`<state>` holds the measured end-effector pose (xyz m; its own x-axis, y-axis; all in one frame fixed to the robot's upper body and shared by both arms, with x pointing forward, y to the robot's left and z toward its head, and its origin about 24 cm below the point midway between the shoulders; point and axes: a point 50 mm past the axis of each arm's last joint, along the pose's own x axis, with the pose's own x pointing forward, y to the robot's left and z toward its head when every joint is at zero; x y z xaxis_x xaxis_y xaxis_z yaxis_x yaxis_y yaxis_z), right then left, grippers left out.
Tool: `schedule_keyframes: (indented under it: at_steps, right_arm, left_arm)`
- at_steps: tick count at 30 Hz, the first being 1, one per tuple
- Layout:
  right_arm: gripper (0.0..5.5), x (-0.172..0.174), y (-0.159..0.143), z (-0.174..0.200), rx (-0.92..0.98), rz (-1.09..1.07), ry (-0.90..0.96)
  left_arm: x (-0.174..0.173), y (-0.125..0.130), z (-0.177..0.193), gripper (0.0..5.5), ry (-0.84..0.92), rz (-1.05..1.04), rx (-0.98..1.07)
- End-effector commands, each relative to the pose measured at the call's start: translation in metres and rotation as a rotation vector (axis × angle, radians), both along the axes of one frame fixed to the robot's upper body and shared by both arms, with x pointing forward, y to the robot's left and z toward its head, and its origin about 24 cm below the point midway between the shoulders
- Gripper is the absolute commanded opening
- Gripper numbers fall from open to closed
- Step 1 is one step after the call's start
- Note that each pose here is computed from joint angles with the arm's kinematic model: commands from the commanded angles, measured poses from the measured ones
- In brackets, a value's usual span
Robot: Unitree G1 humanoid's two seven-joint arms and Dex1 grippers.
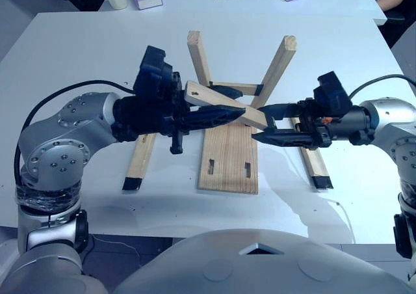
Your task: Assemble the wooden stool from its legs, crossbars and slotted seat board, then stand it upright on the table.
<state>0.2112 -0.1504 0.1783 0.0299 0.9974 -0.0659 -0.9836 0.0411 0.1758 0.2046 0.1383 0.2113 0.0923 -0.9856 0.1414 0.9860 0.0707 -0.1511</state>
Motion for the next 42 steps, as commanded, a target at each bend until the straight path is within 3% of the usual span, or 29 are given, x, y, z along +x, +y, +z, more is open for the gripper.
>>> schedule_keyframes:
  at_steps: [1,4,11,16,24,38,42]
  right_arm:
    - [2.19,0.011,-0.014,0.011,0.026,-0.119,-0.058]
    - [2.19,0.006,-0.025,0.014,0.039,-0.211,-0.078]
    - [2.19,-0.027,-0.039,0.008,0.062,-0.438,-0.106]
    - [2.19,-0.038,-0.039,0.0,0.073,-0.545,-0.099]
    - [2.19,-0.028,-0.036,-0.001,0.038,-0.526,-0.11]
    - [2.19,-0.026,-0.038,-0.006,-0.034,-0.509,-0.123]
    - [2.19,-0.024,-0.038,-0.009,-0.048,-0.507,-0.128]
  left_arm:
    - [0.004,0.027,0.008,1.3,-0.049,0.125,0.083]
    - [-0.001,0.06,0.013,1.3,-0.064,0.174,0.2]
    - [-0.005,0.157,-0.003,1.3,-0.12,0.336,0.692]
    - [-0.006,0.183,-0.041,1.3,-0.177,0.315,0.969]
    - [-0.028,0.182,-0.095,1.3,-0.176,0.247,1.05]
    - [-0.04,0.14,-0.071,1.3,-0.105,0.185,0.805]
    - [-0.039,0.139,-0.071,1.3,-0.093,0.168,0.817]
